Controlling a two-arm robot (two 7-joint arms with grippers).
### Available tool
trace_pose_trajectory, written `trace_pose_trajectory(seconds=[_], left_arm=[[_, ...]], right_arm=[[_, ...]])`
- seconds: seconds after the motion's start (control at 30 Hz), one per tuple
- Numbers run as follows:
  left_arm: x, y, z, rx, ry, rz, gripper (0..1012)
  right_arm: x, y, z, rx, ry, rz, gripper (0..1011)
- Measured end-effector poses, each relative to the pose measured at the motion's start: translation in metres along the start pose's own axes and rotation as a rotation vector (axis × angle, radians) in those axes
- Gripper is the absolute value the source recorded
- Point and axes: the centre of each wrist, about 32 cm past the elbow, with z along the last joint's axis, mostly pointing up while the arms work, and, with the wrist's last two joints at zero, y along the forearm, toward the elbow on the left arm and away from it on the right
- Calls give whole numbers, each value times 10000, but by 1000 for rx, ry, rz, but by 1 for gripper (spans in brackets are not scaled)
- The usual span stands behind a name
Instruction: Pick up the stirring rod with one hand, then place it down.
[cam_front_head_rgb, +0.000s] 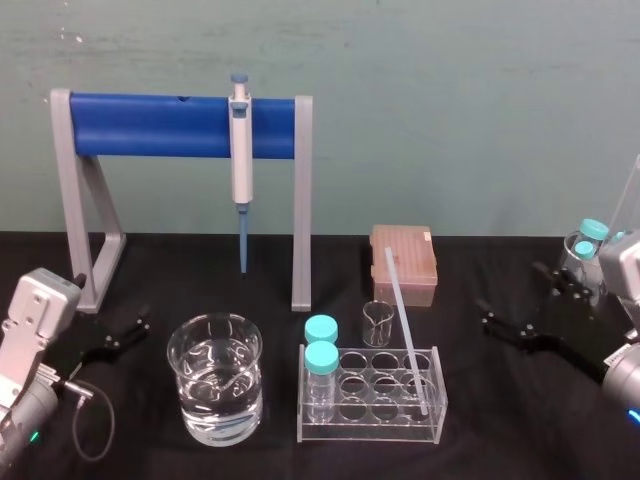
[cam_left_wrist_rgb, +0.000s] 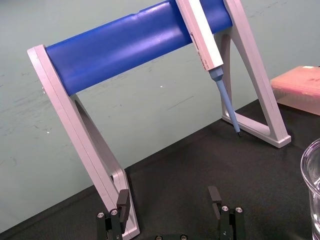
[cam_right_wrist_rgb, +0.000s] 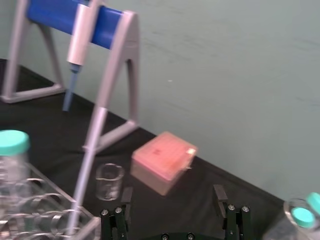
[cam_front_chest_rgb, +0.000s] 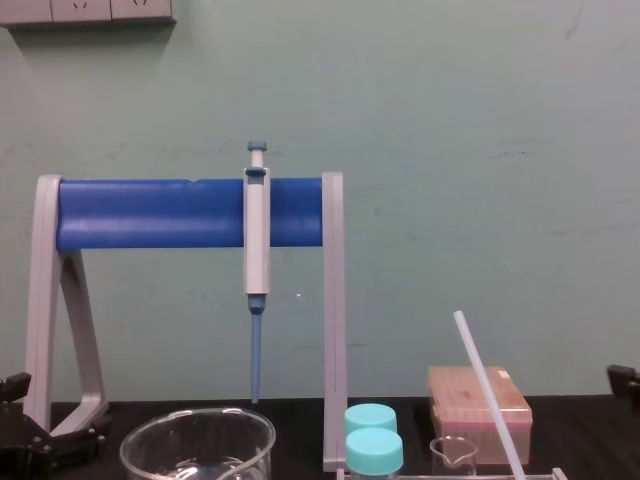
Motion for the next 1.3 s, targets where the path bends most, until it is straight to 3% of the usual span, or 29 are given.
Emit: trace_pose_trajectory(seconds=[0.33,0.67,0.83,1.0,1.3], left_arm=[[0,0,0,0,0,0,1005],[0,0,0,0,0,0,1005],[0,0,0,0,0,0,1005],[0,0,0,0,0,0,1005],[0,0,0,0,0,0,1005]], right_arm=[[-14,-13,354,-68,95,165,1000],[6,24,538,-82,259,284,1000],[16,85,565,-88,316,304,1000],[5,170,607,-108,316,318,1000],[-6,386,717,-157,245,339,1000]])
